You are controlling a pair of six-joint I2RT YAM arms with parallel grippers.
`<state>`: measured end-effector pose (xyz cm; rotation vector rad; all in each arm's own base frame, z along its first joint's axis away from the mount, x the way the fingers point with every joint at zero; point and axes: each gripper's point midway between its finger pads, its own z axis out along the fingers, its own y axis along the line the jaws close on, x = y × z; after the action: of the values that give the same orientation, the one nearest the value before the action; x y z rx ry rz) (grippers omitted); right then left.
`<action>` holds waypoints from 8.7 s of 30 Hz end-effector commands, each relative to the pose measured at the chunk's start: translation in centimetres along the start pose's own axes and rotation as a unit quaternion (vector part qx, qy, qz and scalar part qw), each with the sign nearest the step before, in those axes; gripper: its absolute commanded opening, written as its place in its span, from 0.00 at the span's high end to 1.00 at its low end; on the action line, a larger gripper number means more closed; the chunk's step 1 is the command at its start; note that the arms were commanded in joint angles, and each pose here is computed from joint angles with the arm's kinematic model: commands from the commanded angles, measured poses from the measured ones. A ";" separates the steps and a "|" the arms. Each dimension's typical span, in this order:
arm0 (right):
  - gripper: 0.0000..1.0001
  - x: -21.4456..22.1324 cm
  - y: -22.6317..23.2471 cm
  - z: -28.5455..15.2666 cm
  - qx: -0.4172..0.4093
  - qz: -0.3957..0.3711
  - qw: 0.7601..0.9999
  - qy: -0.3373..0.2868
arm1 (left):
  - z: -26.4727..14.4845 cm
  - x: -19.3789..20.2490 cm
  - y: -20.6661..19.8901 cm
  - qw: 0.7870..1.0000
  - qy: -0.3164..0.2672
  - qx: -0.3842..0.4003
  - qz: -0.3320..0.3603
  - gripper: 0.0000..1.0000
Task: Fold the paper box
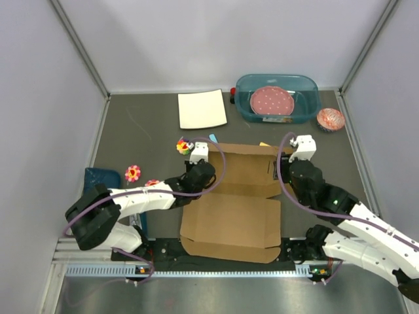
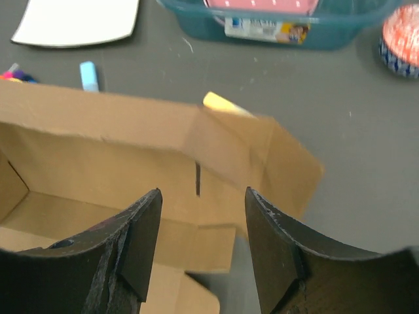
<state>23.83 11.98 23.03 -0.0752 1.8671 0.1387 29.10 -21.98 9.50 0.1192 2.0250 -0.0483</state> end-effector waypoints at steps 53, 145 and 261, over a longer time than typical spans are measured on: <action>0.43 14.3 -1.5 5.0 0.073 0.094 0.982 0.145 | -0.6 3.1 3.3 0.996 0.060 -0.059 0.013 1.00; 0.63 1.7 0.2 9.5 0.112 -0.112 0.986 0.049 | -1.6 2.1 2.2 0.997 0.052 -0.034 0.048 1.00; 0.38 5.8 -0.4 2.9 -0.158 0.289 0.944 0.036 | -1.6 1.0 3.1 0.997 0.001 -0.038 0.064 1.00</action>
<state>24.88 10.83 13.25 0.3527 1.9792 0.7515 28.05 -19.60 9.62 0.1421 1.9847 0.0394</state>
